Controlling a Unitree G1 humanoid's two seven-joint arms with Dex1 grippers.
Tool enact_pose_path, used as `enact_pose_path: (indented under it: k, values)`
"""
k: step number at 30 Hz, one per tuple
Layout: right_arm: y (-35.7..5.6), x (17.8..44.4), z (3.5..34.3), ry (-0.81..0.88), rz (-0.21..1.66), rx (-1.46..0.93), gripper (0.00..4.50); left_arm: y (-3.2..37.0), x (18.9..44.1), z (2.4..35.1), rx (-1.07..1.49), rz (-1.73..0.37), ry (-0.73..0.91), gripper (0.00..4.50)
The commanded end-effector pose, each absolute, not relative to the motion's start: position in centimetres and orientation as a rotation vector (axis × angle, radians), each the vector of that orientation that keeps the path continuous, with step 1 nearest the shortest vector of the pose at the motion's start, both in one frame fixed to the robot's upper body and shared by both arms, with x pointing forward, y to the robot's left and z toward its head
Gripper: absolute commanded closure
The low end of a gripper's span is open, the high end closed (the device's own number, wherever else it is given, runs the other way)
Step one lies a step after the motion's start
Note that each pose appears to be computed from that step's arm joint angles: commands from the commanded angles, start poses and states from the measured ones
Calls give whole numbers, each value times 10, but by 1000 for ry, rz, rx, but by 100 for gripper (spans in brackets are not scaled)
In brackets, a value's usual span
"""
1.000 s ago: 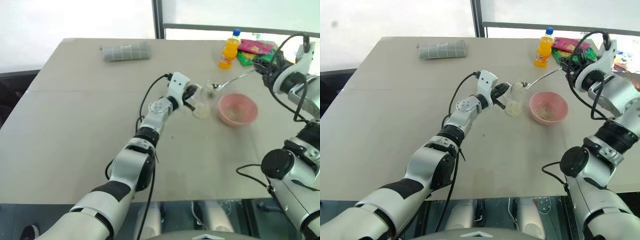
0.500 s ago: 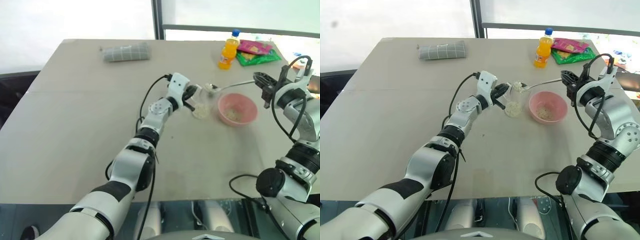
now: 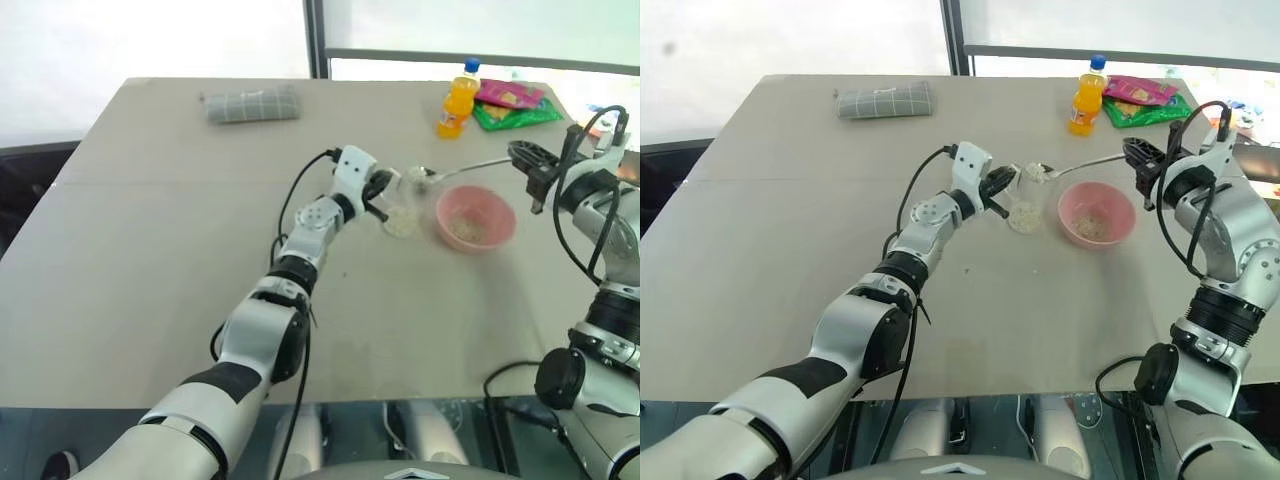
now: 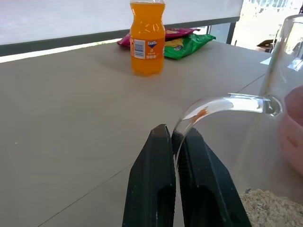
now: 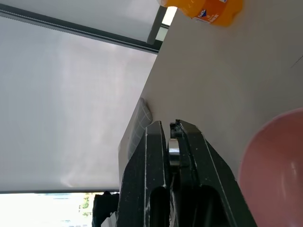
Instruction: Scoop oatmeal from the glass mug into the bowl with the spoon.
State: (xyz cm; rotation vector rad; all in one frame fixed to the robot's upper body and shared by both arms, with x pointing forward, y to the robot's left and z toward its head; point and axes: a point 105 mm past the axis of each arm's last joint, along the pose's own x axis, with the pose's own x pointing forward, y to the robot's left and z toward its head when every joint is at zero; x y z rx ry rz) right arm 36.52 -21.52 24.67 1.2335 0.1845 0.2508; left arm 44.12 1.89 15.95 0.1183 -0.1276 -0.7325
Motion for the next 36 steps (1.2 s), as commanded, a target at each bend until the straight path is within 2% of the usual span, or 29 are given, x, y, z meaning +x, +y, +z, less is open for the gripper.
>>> enact_pose_path:
  k: [1, 17, 25, 33, 36]
  values:
    - [-221, 360, 264, 124, 280, 1252, 450, 17, 439, 170, 117, -741, -186, 445]
    - [-246, 351, 276, 57, 247, 1271, 450, 23, 439, 160, 137, -738, -165, 445]
    - [-274, 344, 267, 38, 162, 1244, 450, 48, 441, 152, 151, -694, -149, 445]
    - [-285, 348, 248, 74, 104, 1017, 450, 64, 442, 162, 129, -654, -202, 445]
    - [-282, 351, 250, 82, 102, 818, 450, 68, 441, 165, 130, -642, -219, 445]
